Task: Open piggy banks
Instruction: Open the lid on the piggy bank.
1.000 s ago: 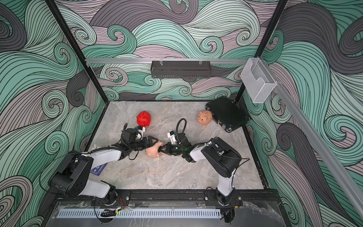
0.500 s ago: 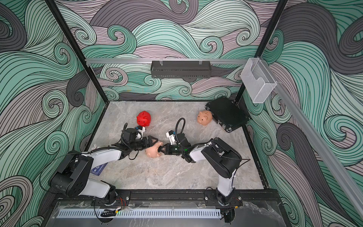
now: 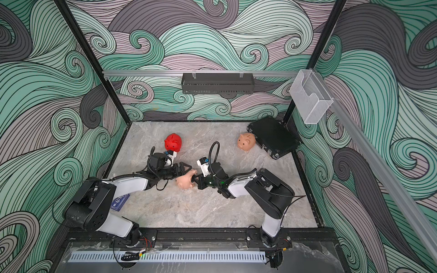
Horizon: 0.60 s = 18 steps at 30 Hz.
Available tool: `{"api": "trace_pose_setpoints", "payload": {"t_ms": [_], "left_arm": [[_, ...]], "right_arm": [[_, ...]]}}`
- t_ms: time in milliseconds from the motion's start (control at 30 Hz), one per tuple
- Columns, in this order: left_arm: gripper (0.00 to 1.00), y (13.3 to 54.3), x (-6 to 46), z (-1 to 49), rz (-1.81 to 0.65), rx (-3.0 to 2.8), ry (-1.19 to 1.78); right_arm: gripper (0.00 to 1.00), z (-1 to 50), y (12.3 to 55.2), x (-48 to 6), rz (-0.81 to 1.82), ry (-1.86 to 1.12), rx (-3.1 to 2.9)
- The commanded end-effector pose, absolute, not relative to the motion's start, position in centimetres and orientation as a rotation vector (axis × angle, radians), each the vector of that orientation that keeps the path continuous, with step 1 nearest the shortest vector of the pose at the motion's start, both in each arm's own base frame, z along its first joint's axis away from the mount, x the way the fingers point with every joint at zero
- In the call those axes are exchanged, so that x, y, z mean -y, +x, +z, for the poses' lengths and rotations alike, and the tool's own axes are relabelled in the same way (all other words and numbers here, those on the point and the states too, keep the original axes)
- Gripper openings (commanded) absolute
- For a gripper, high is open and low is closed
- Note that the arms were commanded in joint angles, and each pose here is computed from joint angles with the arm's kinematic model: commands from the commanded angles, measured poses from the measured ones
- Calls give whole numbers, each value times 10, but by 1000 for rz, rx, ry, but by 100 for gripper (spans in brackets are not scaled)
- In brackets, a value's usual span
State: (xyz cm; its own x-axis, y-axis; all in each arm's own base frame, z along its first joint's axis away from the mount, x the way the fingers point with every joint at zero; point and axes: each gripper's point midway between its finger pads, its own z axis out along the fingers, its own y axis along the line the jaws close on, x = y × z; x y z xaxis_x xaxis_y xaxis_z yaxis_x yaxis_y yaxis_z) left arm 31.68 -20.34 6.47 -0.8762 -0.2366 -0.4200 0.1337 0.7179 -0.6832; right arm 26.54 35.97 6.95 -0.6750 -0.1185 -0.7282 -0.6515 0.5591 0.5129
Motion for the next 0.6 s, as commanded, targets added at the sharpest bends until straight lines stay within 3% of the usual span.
{"api": "trace_pose_setpoints", "payload": {"t_ms": [0,300,567], "left_arm": [[86,255,198,5,-998,-2747,-75],[86,249,193,1,-980,-2745,-97],[86,250,192,-1,-973,-2762,-94]], "right_arm": [[0,113,289,-370,949,-682,-1920],[0,94,273,-393,924,-988,-1857],[0,93,276,-388,810,-1054,-1820]]}}
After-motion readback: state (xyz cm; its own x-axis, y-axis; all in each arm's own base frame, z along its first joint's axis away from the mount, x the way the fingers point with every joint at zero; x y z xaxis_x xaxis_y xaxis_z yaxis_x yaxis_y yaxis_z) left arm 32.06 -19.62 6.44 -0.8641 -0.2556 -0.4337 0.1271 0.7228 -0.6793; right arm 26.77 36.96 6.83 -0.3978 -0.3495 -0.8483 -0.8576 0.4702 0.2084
